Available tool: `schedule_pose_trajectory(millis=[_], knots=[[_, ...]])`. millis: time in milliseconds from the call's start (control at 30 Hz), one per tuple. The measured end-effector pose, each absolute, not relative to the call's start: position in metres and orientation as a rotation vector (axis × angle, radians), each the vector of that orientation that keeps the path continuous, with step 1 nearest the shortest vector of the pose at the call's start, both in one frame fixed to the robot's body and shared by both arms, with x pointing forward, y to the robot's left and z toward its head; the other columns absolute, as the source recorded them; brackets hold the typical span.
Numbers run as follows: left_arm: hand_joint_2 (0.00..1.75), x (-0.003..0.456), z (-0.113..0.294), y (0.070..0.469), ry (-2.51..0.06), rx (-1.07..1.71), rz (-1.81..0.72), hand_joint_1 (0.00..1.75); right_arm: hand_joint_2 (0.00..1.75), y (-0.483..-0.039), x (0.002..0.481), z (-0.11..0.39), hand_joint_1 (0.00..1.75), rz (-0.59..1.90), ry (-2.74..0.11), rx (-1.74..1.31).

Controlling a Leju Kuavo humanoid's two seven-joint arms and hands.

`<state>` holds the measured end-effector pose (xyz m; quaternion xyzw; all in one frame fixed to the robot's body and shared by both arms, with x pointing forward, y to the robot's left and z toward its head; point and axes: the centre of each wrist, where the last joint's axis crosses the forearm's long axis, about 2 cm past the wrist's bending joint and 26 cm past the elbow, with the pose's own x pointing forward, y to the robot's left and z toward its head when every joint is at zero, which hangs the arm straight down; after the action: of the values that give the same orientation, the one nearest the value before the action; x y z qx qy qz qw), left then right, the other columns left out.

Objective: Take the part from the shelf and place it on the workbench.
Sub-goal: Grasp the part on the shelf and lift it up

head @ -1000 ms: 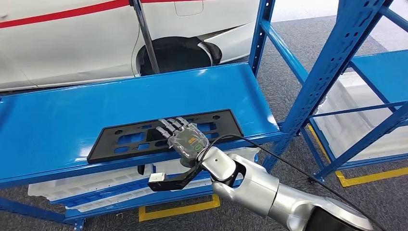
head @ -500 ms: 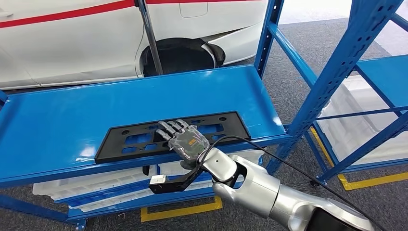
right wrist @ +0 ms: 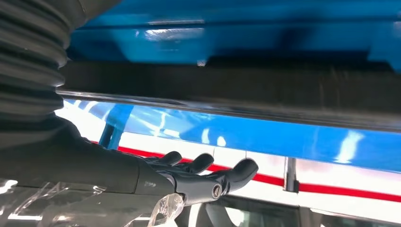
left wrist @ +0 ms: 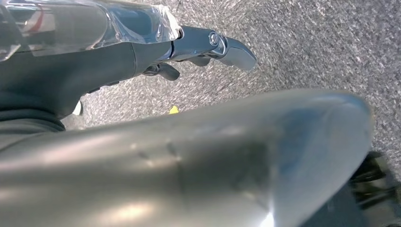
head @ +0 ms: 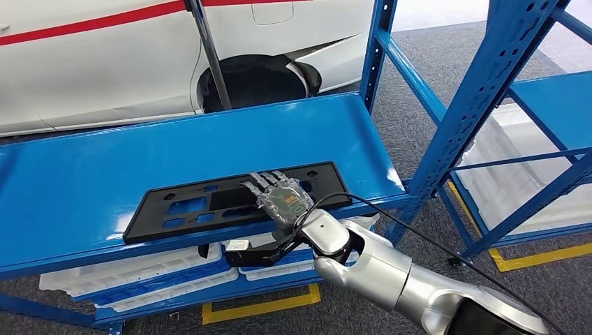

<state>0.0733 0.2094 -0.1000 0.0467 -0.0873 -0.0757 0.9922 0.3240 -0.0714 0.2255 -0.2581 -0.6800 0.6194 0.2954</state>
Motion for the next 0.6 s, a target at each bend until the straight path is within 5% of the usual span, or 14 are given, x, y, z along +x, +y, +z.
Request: schedule_pose_trajectory(millis=[600], knots=[[0.0,0.073,-0.1,0.209,-0.175,0.095,-0.148,0.0,1.75,-0.093,0.341,0.216,0.0,1.62,-1.687,-0.653]])
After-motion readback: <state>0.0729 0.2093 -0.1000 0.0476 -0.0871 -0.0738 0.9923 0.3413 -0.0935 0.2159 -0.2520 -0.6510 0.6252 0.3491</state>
